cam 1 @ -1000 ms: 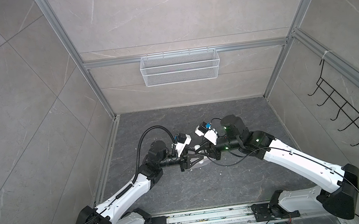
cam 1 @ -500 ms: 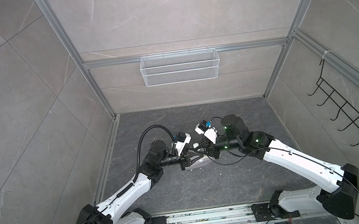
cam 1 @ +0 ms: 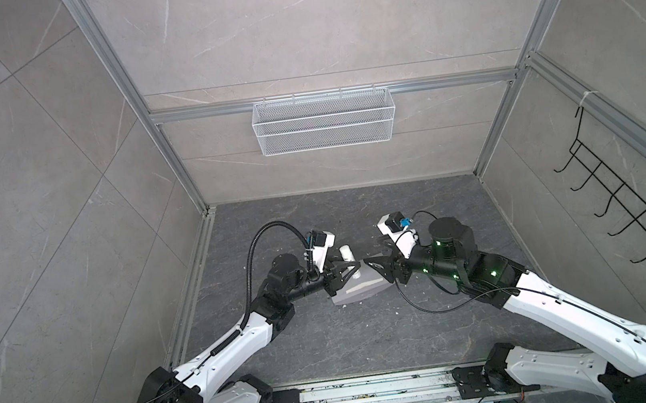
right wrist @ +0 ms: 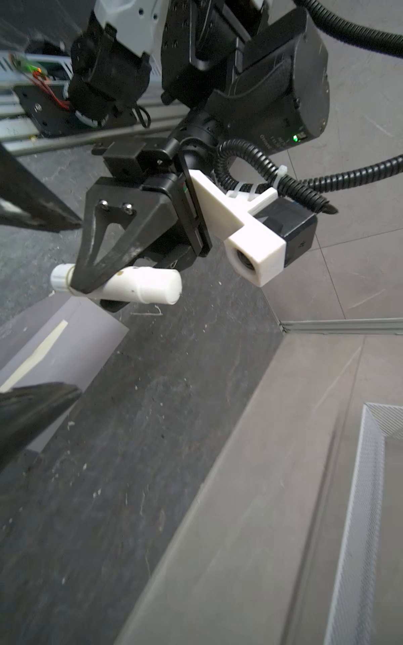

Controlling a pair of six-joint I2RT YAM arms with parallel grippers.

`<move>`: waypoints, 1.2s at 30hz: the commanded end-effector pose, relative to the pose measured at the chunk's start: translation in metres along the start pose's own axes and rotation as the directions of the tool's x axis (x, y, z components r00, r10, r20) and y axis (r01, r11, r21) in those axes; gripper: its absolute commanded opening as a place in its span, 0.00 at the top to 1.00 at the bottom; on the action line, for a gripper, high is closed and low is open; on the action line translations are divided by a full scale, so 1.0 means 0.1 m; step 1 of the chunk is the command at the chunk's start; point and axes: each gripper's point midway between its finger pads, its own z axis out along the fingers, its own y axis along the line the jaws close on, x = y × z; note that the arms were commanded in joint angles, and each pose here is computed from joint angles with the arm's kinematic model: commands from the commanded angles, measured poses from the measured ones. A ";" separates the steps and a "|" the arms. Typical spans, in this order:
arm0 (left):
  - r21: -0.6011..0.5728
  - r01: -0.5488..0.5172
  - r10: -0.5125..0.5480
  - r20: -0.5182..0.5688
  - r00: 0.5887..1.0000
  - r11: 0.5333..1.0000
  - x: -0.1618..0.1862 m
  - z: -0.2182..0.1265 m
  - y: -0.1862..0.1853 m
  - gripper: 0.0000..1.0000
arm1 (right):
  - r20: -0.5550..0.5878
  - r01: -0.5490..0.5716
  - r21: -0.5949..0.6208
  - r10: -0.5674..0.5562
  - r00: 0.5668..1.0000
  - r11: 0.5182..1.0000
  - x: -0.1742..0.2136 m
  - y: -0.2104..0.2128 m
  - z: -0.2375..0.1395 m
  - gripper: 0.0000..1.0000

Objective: Place the letter into the envelope and seal it

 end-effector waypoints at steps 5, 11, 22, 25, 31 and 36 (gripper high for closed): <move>-0.134 0.240 -0.206 0.230 0.951 0.961 -0.46 -0.02 0.09 1.00 | 0.114 -0.005 0.069 -0.002 0.994 0.998 -0.01 -0.11 -0.05 0.28; -0.135 0.414 -0.357 0.316 0.879 0.900 -0.54 -0.01 0.10 1.00 | 0.123 0.010 0.093 -0.022 0.992 0.996 0.09 -0.10 0.06 0.29; -0.098 0.481 -0.417 0.368 0.831 0.871 -0.66 -0.09 0.05 1.00 | 0.075 0.068 0.113 -0.076 0.994 0.991 0.26 0.03 0.39 0.41; -0.094 0.481 -0.419 0.367 0.830 0.871 -0.66 -0.10 0.04 1.00 | 0.066 0.076 0.110 -0.084 0.994 0.991 0.27 0.07 0.47 0.41; -0.091 0.481 -0.421 0.364 0.831 0.872 -0.66 -0.09 0.03 1.00 | 0.048 0.071 0.118 -0.078 0.996 0.990 0.33 0.06 0.61 0.41; -0.088 0.482 -0.423 0.362 0.831 0.872 -0.66 -0.09 0.03 1.00 | 0.045 0.066 0.121 -0.072 0.996 0.990 0.34 0.06 0.69 0.45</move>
